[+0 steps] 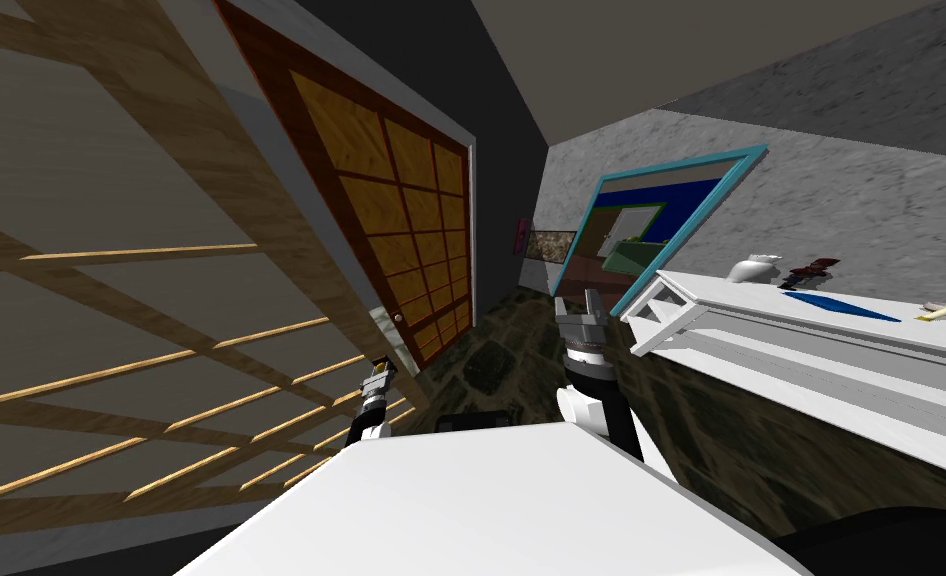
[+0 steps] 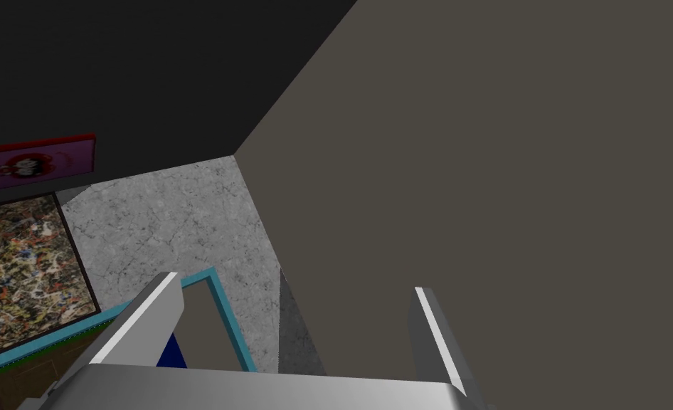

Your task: Pull the door open

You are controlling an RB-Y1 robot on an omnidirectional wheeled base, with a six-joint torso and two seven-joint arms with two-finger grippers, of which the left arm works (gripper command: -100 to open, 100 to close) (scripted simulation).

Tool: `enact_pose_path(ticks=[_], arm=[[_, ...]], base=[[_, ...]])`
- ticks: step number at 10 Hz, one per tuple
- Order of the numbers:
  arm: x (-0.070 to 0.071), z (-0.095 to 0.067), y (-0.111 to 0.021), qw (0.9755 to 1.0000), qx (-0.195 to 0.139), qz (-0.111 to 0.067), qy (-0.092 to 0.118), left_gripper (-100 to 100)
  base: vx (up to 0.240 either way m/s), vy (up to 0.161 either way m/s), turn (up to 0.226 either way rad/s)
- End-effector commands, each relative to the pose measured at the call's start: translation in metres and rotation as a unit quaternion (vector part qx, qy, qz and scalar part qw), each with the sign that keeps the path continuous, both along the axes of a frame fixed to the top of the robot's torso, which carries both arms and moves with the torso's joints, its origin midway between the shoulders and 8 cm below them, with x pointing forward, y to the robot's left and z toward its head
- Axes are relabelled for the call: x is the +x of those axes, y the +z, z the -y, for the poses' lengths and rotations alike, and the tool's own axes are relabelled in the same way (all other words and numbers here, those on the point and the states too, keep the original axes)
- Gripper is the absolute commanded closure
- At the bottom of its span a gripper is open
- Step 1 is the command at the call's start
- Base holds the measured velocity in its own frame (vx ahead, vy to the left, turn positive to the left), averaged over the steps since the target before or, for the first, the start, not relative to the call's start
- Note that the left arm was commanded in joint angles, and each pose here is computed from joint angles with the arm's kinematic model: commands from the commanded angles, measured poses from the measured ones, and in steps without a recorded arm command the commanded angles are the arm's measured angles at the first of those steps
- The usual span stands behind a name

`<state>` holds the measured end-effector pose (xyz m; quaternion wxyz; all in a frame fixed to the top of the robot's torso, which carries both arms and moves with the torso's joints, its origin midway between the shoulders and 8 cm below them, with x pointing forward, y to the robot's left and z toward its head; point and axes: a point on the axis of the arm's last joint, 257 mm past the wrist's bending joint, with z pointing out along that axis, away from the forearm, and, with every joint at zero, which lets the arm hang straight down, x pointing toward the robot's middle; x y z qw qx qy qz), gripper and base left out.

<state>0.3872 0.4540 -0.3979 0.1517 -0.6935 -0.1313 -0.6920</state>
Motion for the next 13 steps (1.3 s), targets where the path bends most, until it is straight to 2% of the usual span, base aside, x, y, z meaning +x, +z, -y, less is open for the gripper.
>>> enact_pose_path(ticks=[1, 4, 5, 8, 13], arm=[[0.000, 0.001, 0.000, 1.0000, -0.001, 0.000, -0.001, 100], [0.000, 0.001, 0.000, 1.0000, -0.001, 0.000, -0.001, 100], [0.000, 0.006, 0.000, 0.9999, -0.002, 0.000, -0.015, 100], [0.000, 0.014, 0.000, 0.9994, -0.005, 0.002, -0.035, 100], [-0.002, 0.033, 0.000, 0.9968, -0.014, 0.003, -0.079, 100]], base=[[-0.015, 0.000, -0.011], [-0.002, 0.000, -0.001], [-0.136, 0.015, -0.084], [-0.218, 0.013, -0.083], [-0.231, 0.019, -0.080]])
